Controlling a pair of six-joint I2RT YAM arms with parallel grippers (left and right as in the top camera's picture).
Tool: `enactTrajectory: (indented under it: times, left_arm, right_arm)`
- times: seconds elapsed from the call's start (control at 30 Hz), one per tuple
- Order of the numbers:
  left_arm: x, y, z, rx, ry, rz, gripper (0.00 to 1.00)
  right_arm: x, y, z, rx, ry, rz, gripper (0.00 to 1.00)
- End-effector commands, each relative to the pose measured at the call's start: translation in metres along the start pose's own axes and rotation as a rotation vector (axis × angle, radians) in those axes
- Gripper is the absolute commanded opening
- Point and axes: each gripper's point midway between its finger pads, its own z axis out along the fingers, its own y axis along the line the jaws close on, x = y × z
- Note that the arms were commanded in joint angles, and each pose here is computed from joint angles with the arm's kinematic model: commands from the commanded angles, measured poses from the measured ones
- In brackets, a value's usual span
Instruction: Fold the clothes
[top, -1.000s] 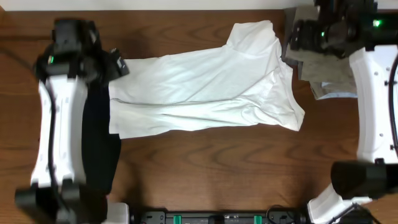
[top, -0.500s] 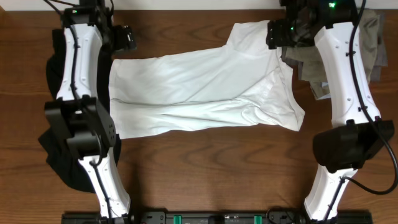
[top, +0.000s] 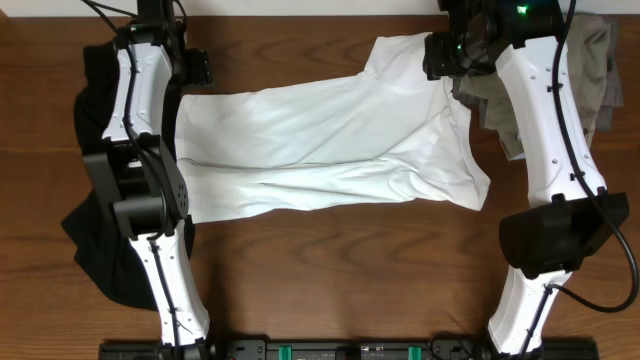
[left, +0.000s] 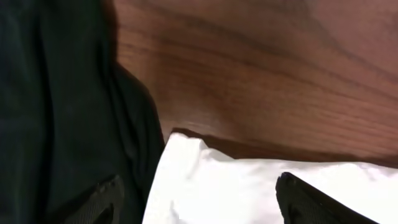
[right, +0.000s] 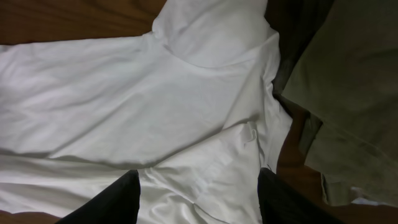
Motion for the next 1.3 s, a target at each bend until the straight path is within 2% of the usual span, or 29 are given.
enactTrajectory:
  times: [0.0, 0.17, 0.33, 0.53, 0.73, 1.27]
  left_arm:
    - [-0.003, 0.002, 0.007, -0.009, -0.001, 0.039, 0.79]
    - [0.005, 0.002, 0.024, -0.011, 0.031, 0.052, 0.79]
    - [0.007, 0.002, 0.033, -0.012, 0.038, 0.053, 0.74]
    - [0.010, 0.002, 0.046, -0.013, 0.046, 0.053, 0.72]
    - [0.006, 0.002, 0.048, -0.012, 0.026, 0.052, 0.62]
    - [0.024, 0.004, 0.078, -0.023, 0.089, 0.054, 0.65]
  right_arm:
    - [-0.005, 0.003, -0.010, 0.005, -0.029, 0.004, 0.59]
    - [-0.005, 0.003, -0.009, 0.005, -0.027, 0.003, 0.57]
    - [-0.005, 0.003, -0.010, 0.005, -0.028, 0.003, 0.52]
    - [-0.005, 0.003, -0.010, 0.005, -0.028, 0.003, 0.50]
    - [-0.005, 0.003, -0.010, 0.006, -0.028, 0.004, 0.48]
    - [-0.004, 0.003, -0.009, 0.006, -0.025, 0.003, 0.47]
